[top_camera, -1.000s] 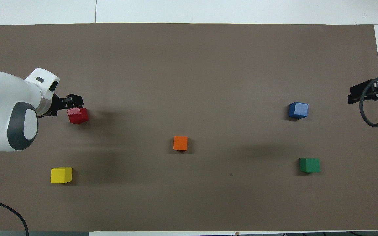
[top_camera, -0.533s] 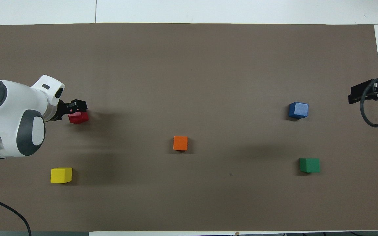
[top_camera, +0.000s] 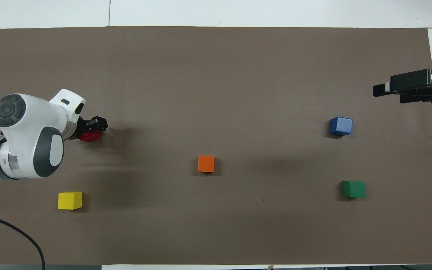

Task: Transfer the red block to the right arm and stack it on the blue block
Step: 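Lift the red cube with the left gripper while the right gripper approaches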

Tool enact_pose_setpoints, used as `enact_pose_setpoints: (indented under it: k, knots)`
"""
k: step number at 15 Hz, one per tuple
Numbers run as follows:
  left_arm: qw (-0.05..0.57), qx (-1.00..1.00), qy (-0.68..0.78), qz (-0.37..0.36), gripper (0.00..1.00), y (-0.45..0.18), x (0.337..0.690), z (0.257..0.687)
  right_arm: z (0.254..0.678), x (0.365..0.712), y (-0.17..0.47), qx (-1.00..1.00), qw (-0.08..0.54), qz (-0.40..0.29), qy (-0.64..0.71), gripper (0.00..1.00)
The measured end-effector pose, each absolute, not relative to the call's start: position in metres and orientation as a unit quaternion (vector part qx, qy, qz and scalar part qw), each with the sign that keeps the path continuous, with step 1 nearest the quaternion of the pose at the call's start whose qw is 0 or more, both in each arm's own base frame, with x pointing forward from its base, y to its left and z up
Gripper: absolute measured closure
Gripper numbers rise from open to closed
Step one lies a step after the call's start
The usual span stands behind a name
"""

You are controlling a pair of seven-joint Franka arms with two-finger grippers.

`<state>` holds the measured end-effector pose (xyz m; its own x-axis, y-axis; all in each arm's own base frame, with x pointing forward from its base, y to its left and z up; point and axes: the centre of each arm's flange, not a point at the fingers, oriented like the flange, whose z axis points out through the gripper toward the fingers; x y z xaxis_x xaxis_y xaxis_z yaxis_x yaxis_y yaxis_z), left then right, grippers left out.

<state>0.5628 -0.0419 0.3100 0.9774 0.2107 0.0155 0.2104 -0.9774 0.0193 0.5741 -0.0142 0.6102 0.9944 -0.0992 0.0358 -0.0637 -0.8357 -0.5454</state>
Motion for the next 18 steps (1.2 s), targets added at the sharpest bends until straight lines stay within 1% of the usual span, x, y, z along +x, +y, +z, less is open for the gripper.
enact_pose_setpoints:
  k: [2, 4, 6, 8, 11, 14, 16, 18]
  knots:
    - [0.007, 0.994, 0.108, -0.002, 0.45, -0.04, 0.566, 0.317, 0.591, 0.576, -0.003, -0.927, 0.372, -0.024, 0.036, 0.0]
    - [0.005, 0.993, 0.117, -0.008, 0.45, -0.038, 0.571, 0.326, 0.551, 0.575, 0.008, -0.888, 0.458, -0.024, 0.018, 0.0]
    - [0.006, 0.99, 0.141, -0.016, 0.45, -0.036, 0.574, 0.335, 0.51, 0.572, 0.015, -0.853, 0.521, -0.023, 0.02, 0.0]
    - [0.026, 0.979, 0.197, -0.038, 0.45, -0.041, 0.58, 0.353, 0.485, 0.568, 0.026, -0.807, 0.589, -0.018, 0.031, 0.0]
    - [0.078, 0.941, 0.316, -0.09, 0.45, -0.06, 0.588, 0.399, 0.459, 0.565, 0.048, -0.737, 0.674, 0.0, 0.044, 0.0]
    - [0.111, 0.892, 0.417, -0.137, 0.45, -0.103, 0.582, 0.447, 0.424, 0.569, 0.085, -0.649, 0.758, 0.049, 0.053, 0.0]
    - [0.12, 0.869, 0.454, -0.159, 0.45, -0.146, 0.565, 0.474, 0.395, 0.572, 0.107, -0.596, 0.797, 0.076, 0.055, 0.0]
    - [0.131, 0.847, 0.484, -0.179, 0.45, -0.191, 0.543, 0.499, 0.378, 0.571, 0.133, -0.554, 0.827, 0.088, 0.04, 0.0]
